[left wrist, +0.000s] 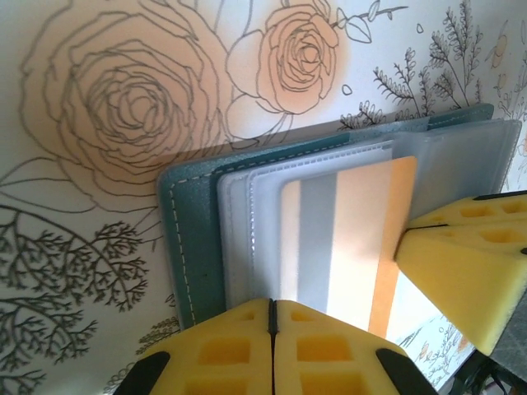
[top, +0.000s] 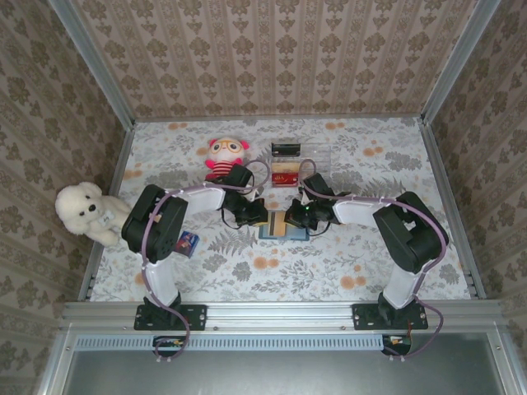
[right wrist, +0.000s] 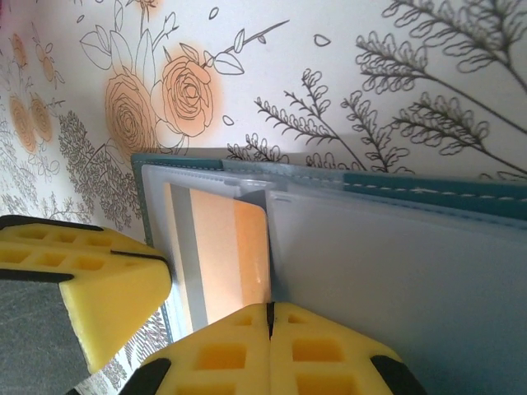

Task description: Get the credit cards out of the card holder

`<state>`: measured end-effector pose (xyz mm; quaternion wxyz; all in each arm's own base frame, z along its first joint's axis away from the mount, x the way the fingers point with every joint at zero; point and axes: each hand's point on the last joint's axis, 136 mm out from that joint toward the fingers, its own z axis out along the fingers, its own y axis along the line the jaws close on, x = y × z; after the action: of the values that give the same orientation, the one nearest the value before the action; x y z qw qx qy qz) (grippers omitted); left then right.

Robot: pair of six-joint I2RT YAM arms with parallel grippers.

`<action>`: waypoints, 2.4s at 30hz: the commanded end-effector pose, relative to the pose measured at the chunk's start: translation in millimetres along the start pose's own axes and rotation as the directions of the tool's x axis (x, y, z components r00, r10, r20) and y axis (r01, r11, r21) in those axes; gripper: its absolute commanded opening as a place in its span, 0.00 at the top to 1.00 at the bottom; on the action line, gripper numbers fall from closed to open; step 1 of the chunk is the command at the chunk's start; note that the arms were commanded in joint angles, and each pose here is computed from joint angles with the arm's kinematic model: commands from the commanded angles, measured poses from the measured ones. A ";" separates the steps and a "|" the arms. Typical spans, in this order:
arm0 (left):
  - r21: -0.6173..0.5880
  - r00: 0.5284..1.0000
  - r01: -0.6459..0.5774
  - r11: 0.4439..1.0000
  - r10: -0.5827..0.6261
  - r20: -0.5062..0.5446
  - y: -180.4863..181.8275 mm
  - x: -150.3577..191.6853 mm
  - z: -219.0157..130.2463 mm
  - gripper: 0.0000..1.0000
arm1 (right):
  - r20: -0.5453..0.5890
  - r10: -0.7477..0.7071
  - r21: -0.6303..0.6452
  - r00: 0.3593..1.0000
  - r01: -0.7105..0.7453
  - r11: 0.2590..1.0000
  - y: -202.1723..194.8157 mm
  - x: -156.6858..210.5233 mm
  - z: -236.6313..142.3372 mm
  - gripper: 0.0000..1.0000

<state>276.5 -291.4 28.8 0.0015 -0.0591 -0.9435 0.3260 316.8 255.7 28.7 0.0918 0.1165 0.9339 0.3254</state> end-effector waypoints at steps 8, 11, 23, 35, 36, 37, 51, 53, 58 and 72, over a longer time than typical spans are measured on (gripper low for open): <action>-0.015 1.000 -0.007 1.000 0.007 -0.018 5.8 2.1 -2.6 0.94 | -0.027 0.006 0.017 1.000 -0.005 1.000 -10.4 5.9 -0.7 0.91; -0.021 1.000 -0.004 1.000 0.004 -0.025 8.0 3.6 -0.3 0.94 | -0.040 0.013 0.016 0.999 -0.013 1.000 -11.2 6.4 3.6 0.81; -0.076 0.999 0.003 0.997 -0.007 -0.053 22.7 14.0 8.2 0.95 | -0.081 -0.002 0.003 0.997 0.002 1.000 -10.0 12.4 14.8 0.76; -0.062 1.000 -0.015 0.998 0.014 -0.018 13.3 6.2 -1.4 0.90 | 0.017 0.022 0.044 1.000 -0.023 0.999 -23.1 6.3 -12.6 0.97; -0.056 1.000 -0.017 0.998 0.016 -0.013 11.1 5.0 -2.7 0.90 | 0.027 0.020 0.047 0.999 -0.021 0.999 -24.8 6.0 -17.6 0.97; -0.049 1.000 -0.019 0.999 0.018 -0.007 8.3 3.3 -4.0 0.88 | 0.031 0.020 0.050 0.999 -0.022 0.998 -27.0 6.9 -20.7 0.98; 0.151 0.978 -0.108 0.983 0.079 0.191 -48.7 -28.9 -56.3 0.47 | 0.288 -0.113 -0.130 0.951 0.156 0.979 25.8 -13.7 -110.4 1.00; 0.223 0.976 -0.110 0.969 0.063 0.208 -59.5 -29.7 -67.1 0.42 | 0.332 -0.107 -0.173 0.937 0.172 0.970 37.0 -17.1 -122.6 1.00; 0.340 0.961 -0.134 0.931 0.038 0.276 -83.4 -28.9 -100.6 0.25 | 0.408 -0.055 -0.310 0.911 0.195 0.931 65.8 -27.1 -146.9 1.00; 0.559 0.935 -0.241 0.793 0.037 0.352 -150.4 -3.7 -153.0 0.16 | 0.403 0.095 -0.610 0.910 0.190 0.769 125.1 -41.0 -177.6 1.00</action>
<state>275.7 -305.2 217.2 -0.1556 -0.0654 -0.8047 0.5692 329.3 228.9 226.8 0.3294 0.1227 0.7641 0.5408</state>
